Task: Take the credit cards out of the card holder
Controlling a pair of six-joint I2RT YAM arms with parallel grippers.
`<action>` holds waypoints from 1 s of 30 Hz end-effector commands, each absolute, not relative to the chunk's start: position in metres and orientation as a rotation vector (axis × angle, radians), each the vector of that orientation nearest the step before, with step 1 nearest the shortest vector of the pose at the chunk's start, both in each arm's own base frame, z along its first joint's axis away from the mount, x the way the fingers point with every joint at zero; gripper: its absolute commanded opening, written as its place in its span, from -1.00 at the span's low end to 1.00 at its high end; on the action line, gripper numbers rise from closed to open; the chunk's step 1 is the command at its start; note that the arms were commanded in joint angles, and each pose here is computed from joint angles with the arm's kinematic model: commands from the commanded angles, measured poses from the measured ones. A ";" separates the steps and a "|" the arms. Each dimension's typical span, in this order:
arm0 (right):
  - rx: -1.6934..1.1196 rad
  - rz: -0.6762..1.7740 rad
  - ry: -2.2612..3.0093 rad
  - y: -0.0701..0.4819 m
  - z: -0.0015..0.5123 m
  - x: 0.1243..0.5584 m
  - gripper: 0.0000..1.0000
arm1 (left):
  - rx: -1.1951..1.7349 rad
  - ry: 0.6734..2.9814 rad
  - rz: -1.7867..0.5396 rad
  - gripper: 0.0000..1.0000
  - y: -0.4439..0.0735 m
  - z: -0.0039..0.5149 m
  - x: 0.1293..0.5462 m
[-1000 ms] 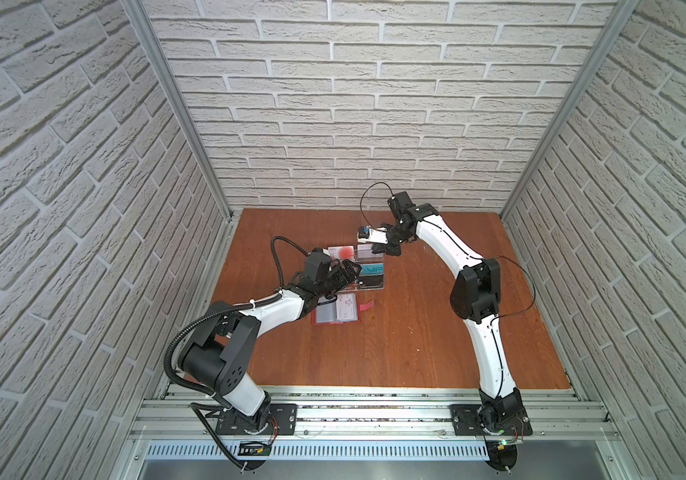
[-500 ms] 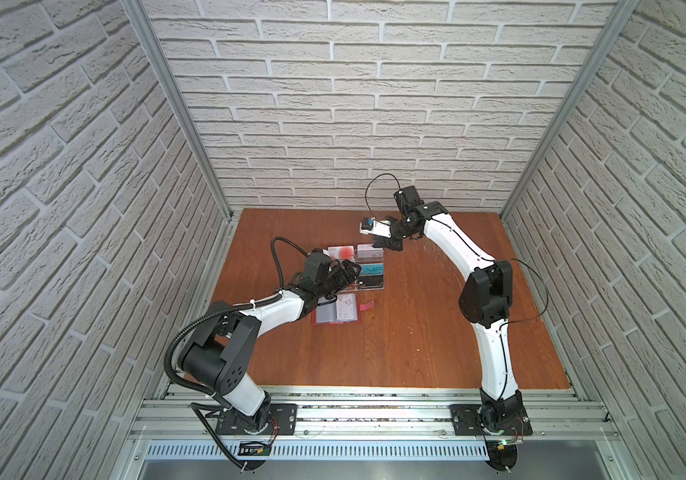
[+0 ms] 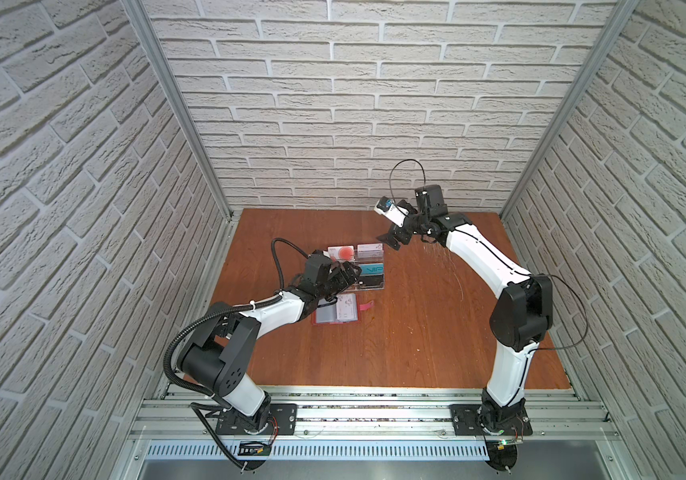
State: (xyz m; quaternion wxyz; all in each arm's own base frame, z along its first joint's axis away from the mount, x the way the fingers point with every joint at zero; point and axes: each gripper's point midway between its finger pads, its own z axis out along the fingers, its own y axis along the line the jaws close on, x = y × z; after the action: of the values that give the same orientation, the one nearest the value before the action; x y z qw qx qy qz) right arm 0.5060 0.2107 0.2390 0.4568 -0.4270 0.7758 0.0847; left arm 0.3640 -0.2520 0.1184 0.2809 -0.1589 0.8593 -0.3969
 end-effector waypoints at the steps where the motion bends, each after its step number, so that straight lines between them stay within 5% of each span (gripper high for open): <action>1: -0.584 0.191 1.933 0.177 0.281 0.526 1.00 | -0.391 2.238 -1.063 0.97 -0.250 0.138 0.364; 8: -0.292 0.368 2.123 0.157 0.243 0.500 1.00 | -0.367 2.213 -1.052 0.96 -0.250 0.150 0.366; 19: -0.366 0.471 2.285 0.182 0.170 0.463 1.00 | -0.366 2.208 -1.054 0.96 -0.252 0.152 0.367; 30: -0.366 0.407 2.365 0.198 0.136 0.480 1.00 | -0.383 2.223 -1.049 0.97 -0.249 0.145 0.367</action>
State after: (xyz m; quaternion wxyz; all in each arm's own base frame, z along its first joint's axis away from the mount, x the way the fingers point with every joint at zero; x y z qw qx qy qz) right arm 0.4679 0.1940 0.1255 0.3314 -0.1507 0.9178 0.1584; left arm 0.3637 -0.2503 0.1382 0.3084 -0.1474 0.8513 -0.3981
